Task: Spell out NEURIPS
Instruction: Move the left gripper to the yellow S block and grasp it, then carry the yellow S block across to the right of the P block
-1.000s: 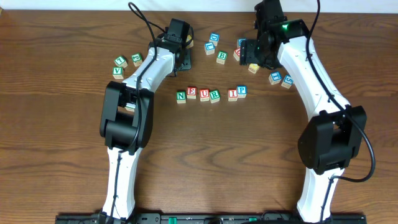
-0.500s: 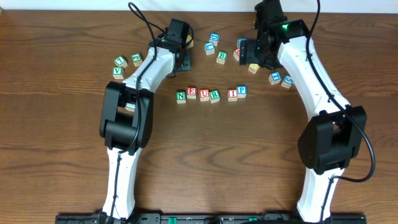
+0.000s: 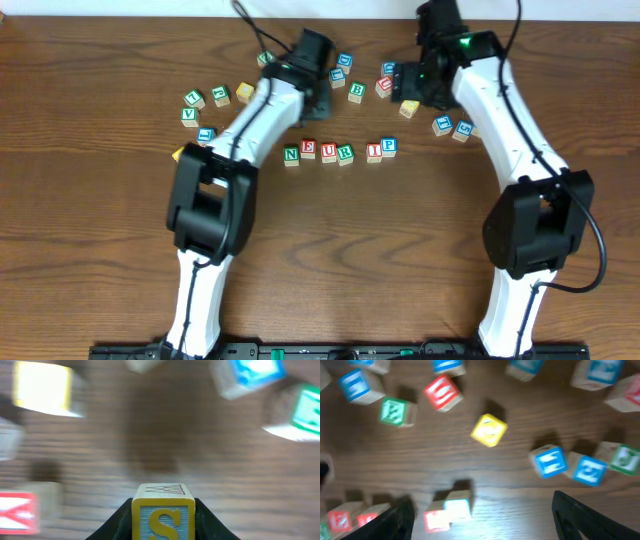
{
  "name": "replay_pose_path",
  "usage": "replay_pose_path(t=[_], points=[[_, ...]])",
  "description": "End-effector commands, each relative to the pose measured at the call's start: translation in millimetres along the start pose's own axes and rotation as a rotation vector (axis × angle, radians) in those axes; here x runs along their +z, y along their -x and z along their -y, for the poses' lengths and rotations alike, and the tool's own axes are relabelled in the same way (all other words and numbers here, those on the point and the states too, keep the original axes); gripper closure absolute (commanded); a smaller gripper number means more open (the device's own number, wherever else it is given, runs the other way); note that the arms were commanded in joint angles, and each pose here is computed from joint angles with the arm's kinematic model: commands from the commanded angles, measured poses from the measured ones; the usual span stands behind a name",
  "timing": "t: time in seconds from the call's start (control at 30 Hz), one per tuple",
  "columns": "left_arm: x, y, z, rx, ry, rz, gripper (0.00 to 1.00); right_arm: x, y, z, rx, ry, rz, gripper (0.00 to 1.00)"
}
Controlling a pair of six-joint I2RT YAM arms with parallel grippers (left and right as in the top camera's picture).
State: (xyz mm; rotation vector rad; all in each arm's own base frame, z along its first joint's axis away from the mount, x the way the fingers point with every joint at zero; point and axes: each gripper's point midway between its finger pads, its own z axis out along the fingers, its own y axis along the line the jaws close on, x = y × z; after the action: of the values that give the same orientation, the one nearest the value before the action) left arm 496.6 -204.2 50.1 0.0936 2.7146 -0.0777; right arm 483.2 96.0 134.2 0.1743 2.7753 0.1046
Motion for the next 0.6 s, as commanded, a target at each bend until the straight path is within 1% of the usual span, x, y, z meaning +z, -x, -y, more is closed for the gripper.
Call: replay_pose_path(t=[0.0,0.2,0.33,0.4,0.47,0.57], points=[[-18.0,5.0,26.3,-0.009,-0.035,0.034,0.67,-10.1,18.6,43.7,0.092,-0.03,0.035,0.18],[-21.9,-1.2,55.1,-0.037,-0.084,0.036,0.67,-12.3,23.3,101.4,0.231,0.004,0.007,0.19],[-29.6,-1.8,92.6,-0.013,-0.23,0.034,0.67,-14.7,18.9,127.9,0.296,0.021,-0.02,0.18],[-33.9,-4.5,110.8,-0.004,-0.294,0.029,0.68,-15.4,15.9,135.2,0.311,0.015,-0.032,0.18],[-36.9,-7.7,123.8,-0.023,-0.314,0.029,0.67,-15.7,12.8,137.9,0.312,0.011,-0.044,0.18],[-42.4,-17.3,147.4,-0.01,-0.342,0.029,0.67,-15.7,11.0,137.3,0.296,0.008,-0.05,0.18]])
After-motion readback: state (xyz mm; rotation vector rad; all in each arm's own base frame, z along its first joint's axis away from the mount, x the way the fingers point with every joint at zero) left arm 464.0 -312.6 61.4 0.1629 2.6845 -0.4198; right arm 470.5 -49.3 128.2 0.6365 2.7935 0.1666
